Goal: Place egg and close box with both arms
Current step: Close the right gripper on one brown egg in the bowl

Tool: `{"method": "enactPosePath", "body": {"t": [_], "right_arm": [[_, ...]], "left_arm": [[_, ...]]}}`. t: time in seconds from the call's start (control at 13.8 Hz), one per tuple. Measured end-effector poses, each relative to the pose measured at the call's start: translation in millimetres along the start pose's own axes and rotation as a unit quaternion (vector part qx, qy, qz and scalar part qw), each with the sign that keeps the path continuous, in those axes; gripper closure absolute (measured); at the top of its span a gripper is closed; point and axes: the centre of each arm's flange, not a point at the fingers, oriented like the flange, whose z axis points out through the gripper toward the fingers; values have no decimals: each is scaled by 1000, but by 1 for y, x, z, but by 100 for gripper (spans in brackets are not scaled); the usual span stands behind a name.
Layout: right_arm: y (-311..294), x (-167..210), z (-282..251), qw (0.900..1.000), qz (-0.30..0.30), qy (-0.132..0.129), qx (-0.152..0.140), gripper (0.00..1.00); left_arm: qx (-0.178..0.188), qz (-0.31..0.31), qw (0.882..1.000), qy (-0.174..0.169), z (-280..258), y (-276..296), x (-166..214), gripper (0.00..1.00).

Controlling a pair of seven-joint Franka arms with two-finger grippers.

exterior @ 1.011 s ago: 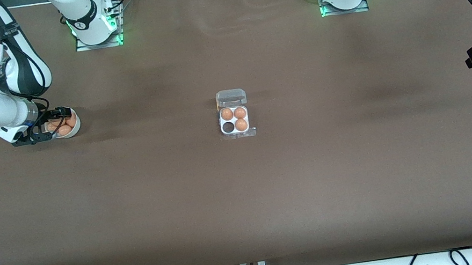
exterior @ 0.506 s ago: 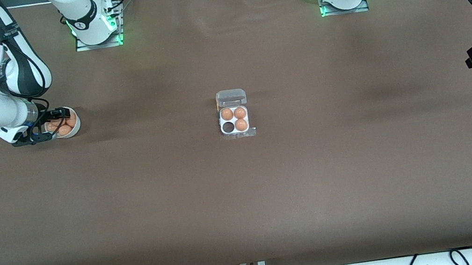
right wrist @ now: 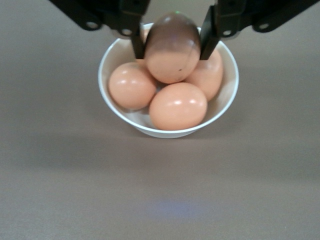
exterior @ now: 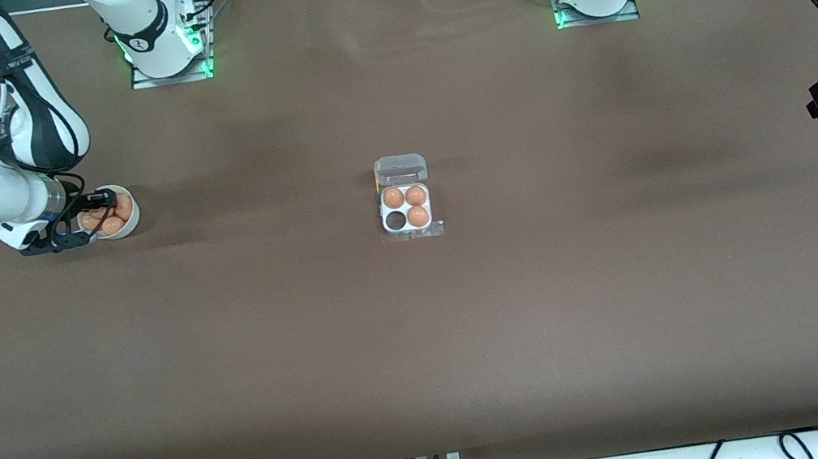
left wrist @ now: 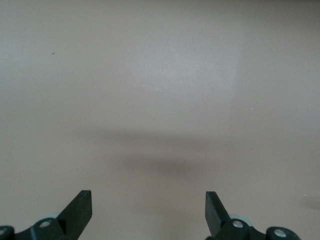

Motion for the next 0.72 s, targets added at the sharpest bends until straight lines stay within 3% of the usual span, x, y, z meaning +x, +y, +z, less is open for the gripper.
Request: {"method": "enactPosePath", "body": {"t": [0.51,0.72], "right_arm": [[1,3,-4,1000,0,2,-1,52],[5,9,-23,1000,2,-11,0,52]], "left_arm": [[0,0,1000,0,0,0,0,0],[0,0,1000,0,0,0,0,0]]}}
